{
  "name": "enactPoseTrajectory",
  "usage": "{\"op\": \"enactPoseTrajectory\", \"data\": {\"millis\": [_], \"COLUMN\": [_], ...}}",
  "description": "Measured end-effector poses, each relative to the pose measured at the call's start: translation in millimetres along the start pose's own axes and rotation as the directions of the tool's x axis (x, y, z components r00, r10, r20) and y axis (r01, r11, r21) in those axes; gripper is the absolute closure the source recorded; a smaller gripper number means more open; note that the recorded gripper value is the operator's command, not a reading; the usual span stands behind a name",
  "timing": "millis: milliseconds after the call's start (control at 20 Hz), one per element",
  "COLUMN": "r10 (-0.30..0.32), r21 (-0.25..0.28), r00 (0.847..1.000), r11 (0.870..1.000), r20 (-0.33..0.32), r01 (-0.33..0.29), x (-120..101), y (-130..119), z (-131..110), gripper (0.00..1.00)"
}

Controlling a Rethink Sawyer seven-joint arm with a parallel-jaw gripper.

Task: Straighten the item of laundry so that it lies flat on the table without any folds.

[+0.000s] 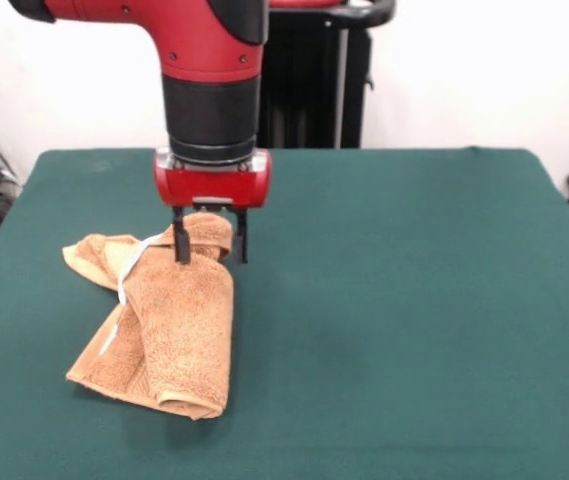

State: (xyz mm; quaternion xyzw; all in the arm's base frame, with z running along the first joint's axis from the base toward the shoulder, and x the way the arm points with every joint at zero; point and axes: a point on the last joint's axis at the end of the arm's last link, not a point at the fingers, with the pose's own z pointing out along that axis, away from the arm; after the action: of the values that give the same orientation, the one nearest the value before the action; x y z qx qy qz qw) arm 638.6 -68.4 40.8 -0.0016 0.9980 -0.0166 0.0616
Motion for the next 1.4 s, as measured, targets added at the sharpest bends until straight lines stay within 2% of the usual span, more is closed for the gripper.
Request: {"op": "enactPoseTrajectory", "data": {"millis": [200, 450, 600, 800, 1000, 1400], "r10": [0.015, 0.045, 0.082, 0.096, 0.091, 0.096], "r21": [0.012, 0.012, 0.005, -0.005, -0.019, -0.025], "r00": [1.0, 0.999, 0.996, 0.992, 0.993, 0.993], "r11": [1.0, 0.999, 0.997, 0.995, 0.996, 0.995], "r20": [-0.009, -0.022, -0.044, -0.077, -0.077, -0.065], "r01": [-0.015, -0.045, -0.082, -0.096, -0.093, -0.097], "x": [0.3, 6.8, 18.6, 39.8, 51.2, 50.6], "y": [-13.6, -31.7, -51.5, -65.6, -65.6, -66.2], "z": [-5.8, -0.6, 11.3, 35.1, 53.1, 55.1], "gripper": [0.0, 0.0, 0.0, 0.0, 0.0, 0.0]}}
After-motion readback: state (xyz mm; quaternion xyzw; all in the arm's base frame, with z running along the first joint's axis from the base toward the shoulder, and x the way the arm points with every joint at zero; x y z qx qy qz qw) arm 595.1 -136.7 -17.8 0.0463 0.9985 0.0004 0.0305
